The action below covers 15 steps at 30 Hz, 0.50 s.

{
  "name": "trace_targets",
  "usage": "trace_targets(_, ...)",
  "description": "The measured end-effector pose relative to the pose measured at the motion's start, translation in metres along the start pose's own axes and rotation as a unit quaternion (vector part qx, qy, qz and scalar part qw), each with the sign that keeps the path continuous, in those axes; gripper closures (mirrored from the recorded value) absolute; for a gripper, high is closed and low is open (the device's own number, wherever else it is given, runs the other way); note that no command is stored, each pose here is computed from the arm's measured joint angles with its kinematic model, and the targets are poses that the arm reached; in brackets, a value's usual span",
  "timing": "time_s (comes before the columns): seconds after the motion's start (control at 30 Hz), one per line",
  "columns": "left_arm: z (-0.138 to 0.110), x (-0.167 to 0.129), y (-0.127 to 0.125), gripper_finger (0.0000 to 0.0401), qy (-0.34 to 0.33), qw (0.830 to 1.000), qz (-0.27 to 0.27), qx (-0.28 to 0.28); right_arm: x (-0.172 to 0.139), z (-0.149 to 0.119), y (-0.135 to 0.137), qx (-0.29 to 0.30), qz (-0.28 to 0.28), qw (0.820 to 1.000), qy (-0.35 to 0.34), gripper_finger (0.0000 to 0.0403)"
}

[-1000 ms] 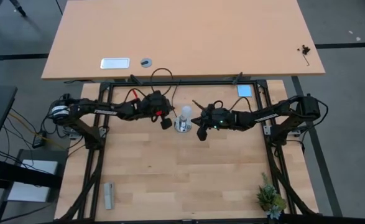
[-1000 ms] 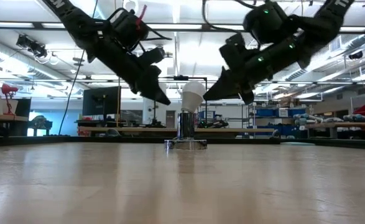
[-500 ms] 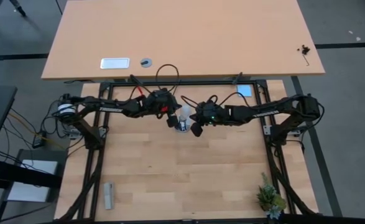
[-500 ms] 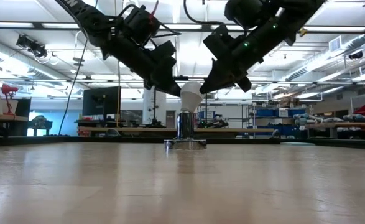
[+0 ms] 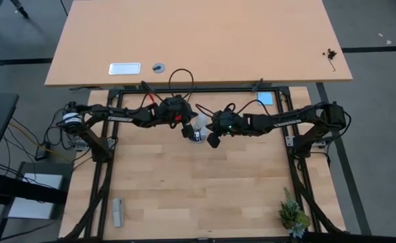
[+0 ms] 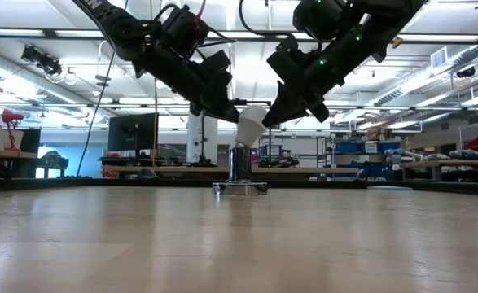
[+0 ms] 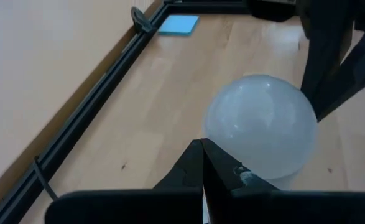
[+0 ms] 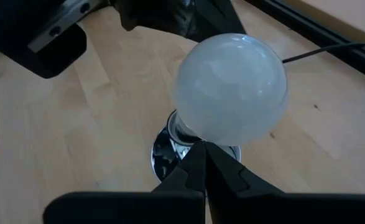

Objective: Screw lightbulb
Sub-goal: Remove the lightbulb from the lamp socket

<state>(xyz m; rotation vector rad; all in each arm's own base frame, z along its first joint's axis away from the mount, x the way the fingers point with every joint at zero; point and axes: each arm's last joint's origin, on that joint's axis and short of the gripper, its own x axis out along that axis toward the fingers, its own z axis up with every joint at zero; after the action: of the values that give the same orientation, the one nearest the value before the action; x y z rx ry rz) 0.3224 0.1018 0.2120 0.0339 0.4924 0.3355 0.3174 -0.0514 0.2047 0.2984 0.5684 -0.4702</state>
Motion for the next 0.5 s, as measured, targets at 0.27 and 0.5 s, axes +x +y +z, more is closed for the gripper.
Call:
trace_targets(0.27,0.013,0.000,0.001,0.0400,-0.015,1.000,0.000,-0.001,0.000,0.002,0.000,-0.002,0.002,1.000,-0.009,0.0394)
trace_targets(0.5,0.024,-0.001,0.001,0.0400,-0.030,1.000,-0.008,-0.001,-0.001,0.004,0.001,-0.015,-0.003,1.000,-0.006,0.0394)
